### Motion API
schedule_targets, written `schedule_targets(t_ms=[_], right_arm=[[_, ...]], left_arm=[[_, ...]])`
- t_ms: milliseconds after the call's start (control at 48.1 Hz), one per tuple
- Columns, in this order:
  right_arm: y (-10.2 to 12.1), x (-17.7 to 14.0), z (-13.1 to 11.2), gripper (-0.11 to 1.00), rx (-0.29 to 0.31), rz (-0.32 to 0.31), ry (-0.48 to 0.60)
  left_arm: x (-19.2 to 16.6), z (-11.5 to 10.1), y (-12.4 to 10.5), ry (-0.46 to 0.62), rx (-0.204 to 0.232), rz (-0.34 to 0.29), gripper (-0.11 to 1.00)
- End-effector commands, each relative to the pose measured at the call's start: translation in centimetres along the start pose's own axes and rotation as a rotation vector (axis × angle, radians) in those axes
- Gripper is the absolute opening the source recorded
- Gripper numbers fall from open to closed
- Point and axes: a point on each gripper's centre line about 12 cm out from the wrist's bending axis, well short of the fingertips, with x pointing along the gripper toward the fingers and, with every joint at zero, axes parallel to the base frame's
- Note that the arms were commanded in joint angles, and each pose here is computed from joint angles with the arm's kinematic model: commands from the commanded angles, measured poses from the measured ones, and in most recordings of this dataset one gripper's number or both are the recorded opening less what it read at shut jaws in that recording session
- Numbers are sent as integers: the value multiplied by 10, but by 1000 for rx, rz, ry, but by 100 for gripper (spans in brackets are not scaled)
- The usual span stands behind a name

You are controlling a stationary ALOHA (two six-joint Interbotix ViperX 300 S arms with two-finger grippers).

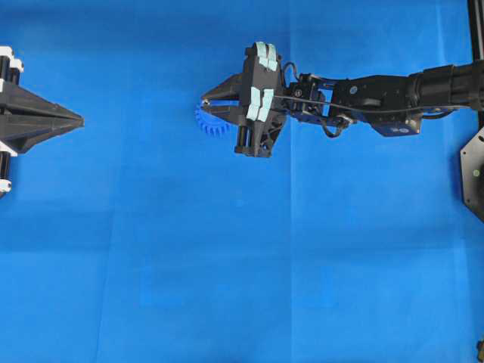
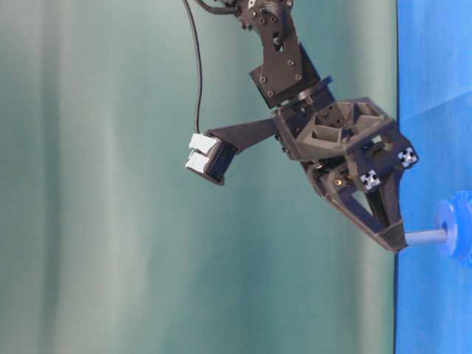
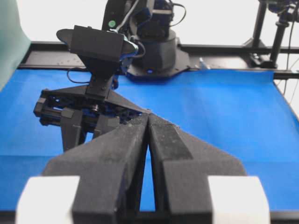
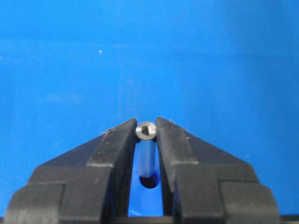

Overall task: Insert the shaft placed at a random location into the center hole of the small gear at another random location.
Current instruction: 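Align the shaft above the gear hole and lower it in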

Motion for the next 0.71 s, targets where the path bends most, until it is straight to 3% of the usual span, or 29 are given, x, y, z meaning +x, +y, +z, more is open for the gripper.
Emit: schedule_targets(t_ms=[0, 291, 686], right_arm=[[-2, -8, 23, 5, -3, -2, -60], [-1, -21, 39, 5, -20, 0, -101], [0, -14, 29, 5, -23, 2, -92]], left_arm=[[1, 3, 0, -11, 0, 0, 0], [1, 2, 0, -6, -2, 0, 0], [1, 3, 0, -9, 0, 0, 0]])
